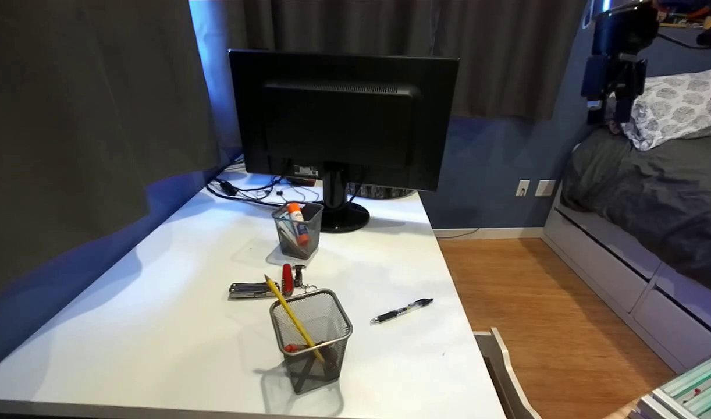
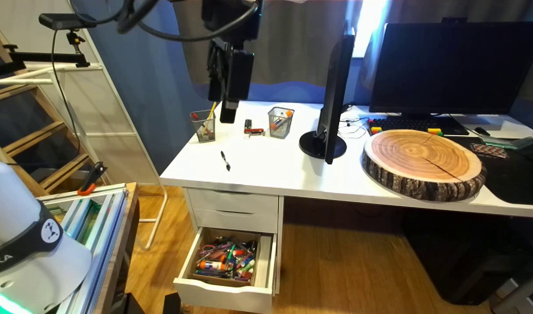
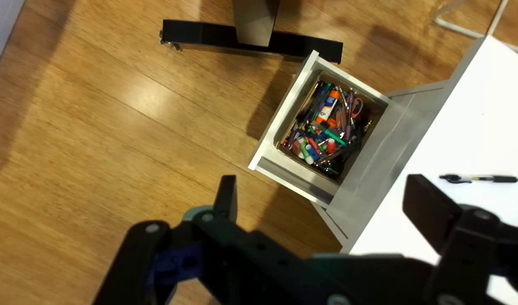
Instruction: Remove the yellow pencil from the basket on the left and put it on the table
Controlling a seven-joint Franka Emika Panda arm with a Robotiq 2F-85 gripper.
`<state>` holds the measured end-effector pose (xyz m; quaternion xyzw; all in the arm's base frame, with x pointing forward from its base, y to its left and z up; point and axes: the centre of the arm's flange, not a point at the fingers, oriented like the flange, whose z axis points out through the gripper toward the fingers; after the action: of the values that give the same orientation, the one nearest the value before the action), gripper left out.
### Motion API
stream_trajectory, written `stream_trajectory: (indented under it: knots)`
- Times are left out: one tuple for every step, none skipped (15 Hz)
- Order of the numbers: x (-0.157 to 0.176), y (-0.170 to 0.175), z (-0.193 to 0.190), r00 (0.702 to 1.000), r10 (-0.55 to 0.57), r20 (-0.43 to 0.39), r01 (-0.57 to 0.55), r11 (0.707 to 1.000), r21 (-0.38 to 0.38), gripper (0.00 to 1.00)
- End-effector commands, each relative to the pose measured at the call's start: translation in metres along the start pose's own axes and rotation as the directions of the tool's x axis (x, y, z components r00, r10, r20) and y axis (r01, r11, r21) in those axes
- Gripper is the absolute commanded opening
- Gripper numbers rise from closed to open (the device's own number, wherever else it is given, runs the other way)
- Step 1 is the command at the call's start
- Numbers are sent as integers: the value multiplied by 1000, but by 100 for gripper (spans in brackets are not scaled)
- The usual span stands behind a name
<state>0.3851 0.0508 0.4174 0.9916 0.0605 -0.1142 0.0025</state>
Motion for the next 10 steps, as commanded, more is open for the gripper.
stream_trajectory:
  knots:
    - [29, -59, -2, 981, -192, 18, 193, 980, -57, 100]
    - [35, -79, 0, 969, -245, 20, 246, 967, -67, 100]
    - [39, -98, 3, 955, -296, 26, 298, 951, -81, 100]
    - [44, -120, 5, 937, -349, 24, 349, 933, -89, 100]
    - [49, -140, 9, 917, -399, 26, 399, 911, -99, 100]
    - [55, -161, 13, 893, -448, 31, 449, 887, -104, 100]
    - [59, -182, 19, 867, -498, 37, 499, 860, -106, 100]
    - [61, -201, 26, 839, -543, 45, 544, 832, -108, 100]
    - [64, -220, 31, 808, -587, 55, 589, 802, -96, 100]
    - [65, -237, 40, 775, -627, 75, 631, 769, -101, 100]
